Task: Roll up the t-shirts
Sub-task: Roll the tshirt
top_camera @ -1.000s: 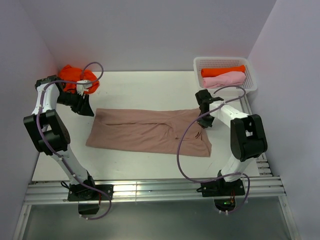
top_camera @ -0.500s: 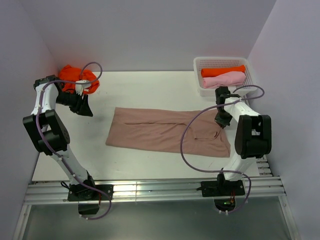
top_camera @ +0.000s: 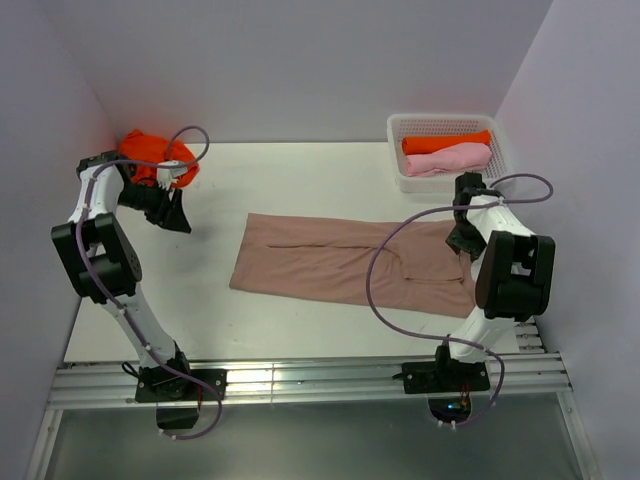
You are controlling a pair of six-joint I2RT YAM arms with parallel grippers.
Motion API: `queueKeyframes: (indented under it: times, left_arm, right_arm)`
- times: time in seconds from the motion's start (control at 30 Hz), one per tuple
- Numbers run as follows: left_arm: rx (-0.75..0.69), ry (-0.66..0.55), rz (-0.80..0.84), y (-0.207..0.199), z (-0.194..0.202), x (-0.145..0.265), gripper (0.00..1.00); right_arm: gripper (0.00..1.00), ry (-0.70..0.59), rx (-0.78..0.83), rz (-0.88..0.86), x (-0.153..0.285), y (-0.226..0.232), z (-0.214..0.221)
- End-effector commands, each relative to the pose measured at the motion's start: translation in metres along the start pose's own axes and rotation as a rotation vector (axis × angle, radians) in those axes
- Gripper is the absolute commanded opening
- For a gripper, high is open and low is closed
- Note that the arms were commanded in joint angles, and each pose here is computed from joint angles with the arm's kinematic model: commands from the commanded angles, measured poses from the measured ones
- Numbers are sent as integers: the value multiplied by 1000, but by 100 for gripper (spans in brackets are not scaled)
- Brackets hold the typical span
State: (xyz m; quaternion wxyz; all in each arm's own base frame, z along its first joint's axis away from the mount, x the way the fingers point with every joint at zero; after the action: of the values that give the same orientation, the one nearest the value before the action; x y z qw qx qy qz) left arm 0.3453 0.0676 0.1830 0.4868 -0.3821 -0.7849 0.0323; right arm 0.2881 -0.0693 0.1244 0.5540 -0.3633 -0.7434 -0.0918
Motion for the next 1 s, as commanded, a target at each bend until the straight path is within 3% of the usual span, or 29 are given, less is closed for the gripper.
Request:
queueKeyframes:
  times: [0.0, 0.13, 0.4, 0.73, 0.97]
  left_arm:
    - [-25, -57, 16, 3, -24, -10, 56]
    - [8, -100, 67, -1, -49, -30, 59]
    - [65, -129, 92, -9, -88, -90, 62]
    - [122, -80, 84, 0, -95, -145, 64]
    - [121, 7, 121, -6, -80, -178, 64]
  right_arm:
    - [54, -79, -58, -29, 26, -9, 2]
    - [55, -169, -124, -161, 67, 6, 19]
    - [52, -217, 21, -675, 162, 123, 115]
    - [50, -153, 313, -862, 244, 274, 228]
    - [50, -88, 418, -936, 258, 328, 282]
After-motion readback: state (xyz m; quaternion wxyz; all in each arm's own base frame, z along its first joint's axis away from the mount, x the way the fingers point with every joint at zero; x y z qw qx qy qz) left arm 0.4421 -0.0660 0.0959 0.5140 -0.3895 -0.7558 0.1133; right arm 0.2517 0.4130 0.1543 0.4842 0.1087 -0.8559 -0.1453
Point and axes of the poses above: each gripper's point midway between its finger pads, its own x axis back along the fingers, its own y axis along the line the jaws close on, z = x × y, the point moved 8 cm from there along x, back along the fingers, and after that the axes turned 4 degrees about x, right-handed, at the moved point
